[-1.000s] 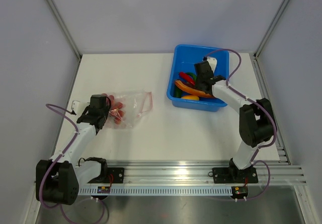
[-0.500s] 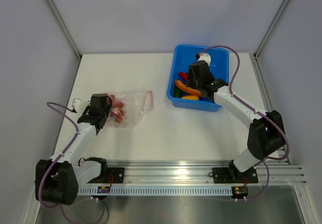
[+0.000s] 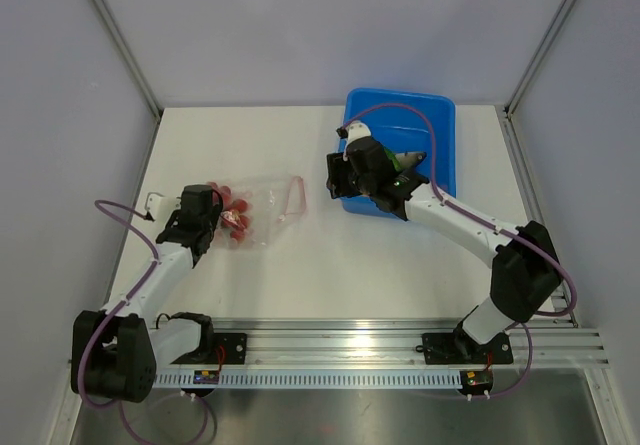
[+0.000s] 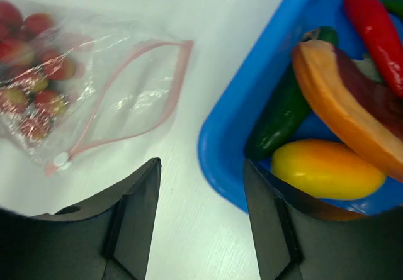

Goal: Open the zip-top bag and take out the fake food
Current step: Place the fake vegetable at the center of the board, then pick up the fake fruit from the center of the board.

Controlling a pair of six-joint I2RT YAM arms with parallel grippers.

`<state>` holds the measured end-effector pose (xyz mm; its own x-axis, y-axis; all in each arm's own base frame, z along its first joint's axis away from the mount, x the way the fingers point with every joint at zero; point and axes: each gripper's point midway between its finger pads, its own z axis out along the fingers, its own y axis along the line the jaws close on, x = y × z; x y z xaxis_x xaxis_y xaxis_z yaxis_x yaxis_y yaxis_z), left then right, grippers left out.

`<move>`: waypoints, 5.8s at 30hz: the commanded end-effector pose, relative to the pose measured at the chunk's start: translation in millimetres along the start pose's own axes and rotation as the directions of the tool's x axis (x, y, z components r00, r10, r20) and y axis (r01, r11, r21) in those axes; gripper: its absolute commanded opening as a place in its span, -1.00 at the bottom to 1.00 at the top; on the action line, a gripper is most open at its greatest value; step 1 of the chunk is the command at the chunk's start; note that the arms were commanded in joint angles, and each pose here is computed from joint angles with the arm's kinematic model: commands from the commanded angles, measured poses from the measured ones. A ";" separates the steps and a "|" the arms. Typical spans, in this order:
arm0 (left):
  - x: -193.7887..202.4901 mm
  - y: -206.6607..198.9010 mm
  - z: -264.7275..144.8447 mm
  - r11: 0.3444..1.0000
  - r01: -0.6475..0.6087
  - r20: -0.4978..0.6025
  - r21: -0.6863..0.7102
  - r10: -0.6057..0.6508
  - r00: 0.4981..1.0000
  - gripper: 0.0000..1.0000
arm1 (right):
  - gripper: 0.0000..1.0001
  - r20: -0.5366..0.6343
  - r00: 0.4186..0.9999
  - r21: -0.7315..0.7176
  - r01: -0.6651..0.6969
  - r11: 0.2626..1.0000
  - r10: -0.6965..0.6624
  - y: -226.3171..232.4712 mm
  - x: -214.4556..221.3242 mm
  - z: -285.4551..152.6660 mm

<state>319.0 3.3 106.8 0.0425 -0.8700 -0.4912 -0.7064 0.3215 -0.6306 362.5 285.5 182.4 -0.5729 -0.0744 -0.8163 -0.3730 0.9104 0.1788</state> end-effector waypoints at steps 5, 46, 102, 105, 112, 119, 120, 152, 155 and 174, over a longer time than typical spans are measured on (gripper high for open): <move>-5.0 -13.7 -5.4 0.998 0.024 0.012 0.052 -0.024 1.000 -1.00 | 0.34 0.006 0.998 -0.238 0.068 0.969 -0.068 71.2 3.5 6.7; 2.8 -15.2 -9.5 0.996 0.038 -0.035 0.077 -0.035 0.999 -0.99 | 0.47 -0.064 0.995 -0.567 -0.100 0.818 0.077 150.6 43.8 62.0; -14.8 14.7 -2.9 0.992 0.120 0.015 -0.050 -0.119 0.993 -0.98 | -1.00 0.096 0.993 -0.583 0.000 0.812 0.069 134.0 33.0 7.4; -15.6 15.9 -3.1 0.991 0.121 0.016 -0.055 -0.120 0.993 -0.98 | -1.00 0.103 0.992 -0.581 0.000 0.814 0.073 131.7 31.6 5.1; -18.4 15.5 -4.0 0.991 0.126 0.025 -0.055 -0.125 0.992 -0.99 | -1.00 0.133 0.988 -0.587 0.010 0.809 0.084 129.9 23.8 -3.4; -19.5 17.2 -3.5 0.990 0.126 0.028 -0.064 -0.124 0.992 -0.99 | -1.00 0.167 0.981 -0.588 0.019 0.808 0.098 126.9 18.6 -9.9; -19.5 17.2 -3.5 0.990 0.126 0.028 -0.064 -0.124 0.992 -0.99 | -1.00 0.166 0.981 -0.589 0.017 0.808 0.100 126.4 18.7 -9.7; -20.7 20.9 -3.1 0.988 0.128 0.029 -0.086 -0.126 0.992 -0.99 | -0.13 0.179 0.977 -0.398 -0.039 0.917 0.119 85.6 13.3 2.8; -18.2 22.5 -1.7 0.988 0.124 0.020 -0.097 -0.123 0.992 -0.99 | -0.17 0.164 0.978 -0.346 -0.067 0.936 0.131 76.1 17.5 7.8; -15.3 25.4 0.1 0.988 0.113 0.011 -0.107 -0.112 0.994 -1.00 | -0.19 0.113 0.992 -0.362 -0.014 0.932 0.059 94.1 39.1 31.3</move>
<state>297.9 18.2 94.4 0.1059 -0.9066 -0.4085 -0.7677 0.1865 -0.6130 326.3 357.2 125.7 -0.5608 0.0222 -0.8276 -0.5341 0.7541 0.3822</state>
